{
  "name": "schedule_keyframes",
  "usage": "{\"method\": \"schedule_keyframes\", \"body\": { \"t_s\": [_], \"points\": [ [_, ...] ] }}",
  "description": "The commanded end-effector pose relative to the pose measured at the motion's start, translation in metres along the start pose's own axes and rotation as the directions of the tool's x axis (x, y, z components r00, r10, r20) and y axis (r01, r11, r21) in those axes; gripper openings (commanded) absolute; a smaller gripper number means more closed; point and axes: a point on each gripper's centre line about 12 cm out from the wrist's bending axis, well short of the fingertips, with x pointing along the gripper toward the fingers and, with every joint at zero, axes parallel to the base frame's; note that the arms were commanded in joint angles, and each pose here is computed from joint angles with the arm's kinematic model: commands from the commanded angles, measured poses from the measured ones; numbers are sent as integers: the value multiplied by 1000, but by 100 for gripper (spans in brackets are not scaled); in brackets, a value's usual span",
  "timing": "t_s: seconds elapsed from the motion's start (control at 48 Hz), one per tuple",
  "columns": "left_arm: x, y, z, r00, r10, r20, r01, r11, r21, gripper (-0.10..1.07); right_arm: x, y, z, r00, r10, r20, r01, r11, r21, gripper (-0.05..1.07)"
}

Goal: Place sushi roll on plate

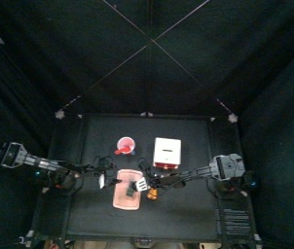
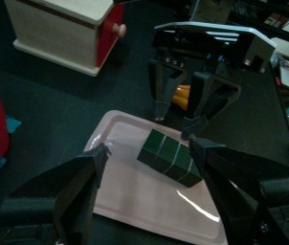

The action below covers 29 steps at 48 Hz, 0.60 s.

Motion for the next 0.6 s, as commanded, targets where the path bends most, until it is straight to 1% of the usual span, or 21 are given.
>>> {"method": "schedule_keyframes", "body": {
  "t_s": [0.0, 0.146, 0.354, 0.438, 0.583],
  "points": [
    [0, -1, 5, 1000, -1, 17, 1, 1000, 1, 100, -24, 17, 12, 997, 64, 34, -64, 998, -24, 94],
    [0, -2, 7, 1000, -4, 25, 4, 1000, 1, 100, -31, 18, 14, 996, 74, 47, -71, 996, -60, 94],
    [1, -3, 9, 1000, -6, 28, 6, 1000, 0, 100, -29, 12, 11, 997, 59, 41, -56, 996, -71, 94],
    [1, -3, 9, 1000, -5, 29, 5, 1000, 1, 100, -32, 12, 12, 997, 65, 43, -62, 995, -81, 94],
    [1, -3, 10, 999, -6, 32, 6, 1000, 1, 100, -51, 19, 17, 992, 105, 73, -92, 983, -156, 94]
  ]
}}
